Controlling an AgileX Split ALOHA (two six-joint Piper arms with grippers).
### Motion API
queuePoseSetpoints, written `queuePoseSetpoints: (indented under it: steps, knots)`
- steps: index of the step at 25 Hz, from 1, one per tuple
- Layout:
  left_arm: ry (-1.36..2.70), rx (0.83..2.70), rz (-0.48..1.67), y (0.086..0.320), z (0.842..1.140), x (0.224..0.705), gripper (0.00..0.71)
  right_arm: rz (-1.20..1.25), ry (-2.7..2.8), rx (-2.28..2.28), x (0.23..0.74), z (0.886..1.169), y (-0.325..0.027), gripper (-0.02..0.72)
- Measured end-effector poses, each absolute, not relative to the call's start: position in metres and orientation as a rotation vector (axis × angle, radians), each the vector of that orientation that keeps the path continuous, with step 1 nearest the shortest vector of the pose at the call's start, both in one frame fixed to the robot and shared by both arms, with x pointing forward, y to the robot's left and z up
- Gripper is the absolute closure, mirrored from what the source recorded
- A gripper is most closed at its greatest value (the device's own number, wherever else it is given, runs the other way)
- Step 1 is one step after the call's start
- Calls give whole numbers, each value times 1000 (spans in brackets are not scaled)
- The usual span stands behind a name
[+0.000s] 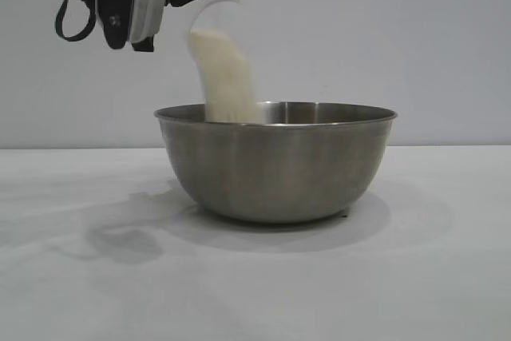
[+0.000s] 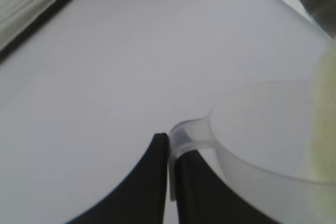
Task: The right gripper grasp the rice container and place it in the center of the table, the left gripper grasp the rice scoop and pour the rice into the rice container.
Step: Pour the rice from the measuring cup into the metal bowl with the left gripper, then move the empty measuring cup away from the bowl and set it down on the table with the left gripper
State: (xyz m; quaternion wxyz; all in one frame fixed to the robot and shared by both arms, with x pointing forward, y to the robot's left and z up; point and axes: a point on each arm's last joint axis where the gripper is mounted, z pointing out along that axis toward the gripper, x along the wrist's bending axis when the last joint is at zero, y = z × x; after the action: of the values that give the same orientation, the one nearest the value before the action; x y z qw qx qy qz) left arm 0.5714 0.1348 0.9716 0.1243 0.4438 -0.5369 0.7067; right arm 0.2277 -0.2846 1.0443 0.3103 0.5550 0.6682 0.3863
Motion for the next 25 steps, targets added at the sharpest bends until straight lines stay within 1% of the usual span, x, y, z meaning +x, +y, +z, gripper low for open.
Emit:
queuePoseSetpoints:
  steps: [5, 10, 12, 19, 25]
  knots:
    - [-1685, 1211, 2098, 131, 971, 569, 710, 1020, 1765, 1466, 228, 1044, -285, 146]
    - [-1749, 1127, 2117, 119, 972, 563, 710, 1020, 1765, 1466, 228, 1044, -285, 146]
    - [-1812, 1062, 2136, 112, 972, 559, 710, 1020, 1765, 1466, 228, 1044, -285, 146]
    - [-1927, 956, 2158, 110, 970, 556, 710, 1022, 1765, 1466, 228, 1044, -284, 146]
    - [-1939, 946, 2165, 110, 970, 556, 710, 1022, 1765, 1466, 228, 1044, -284, 146]
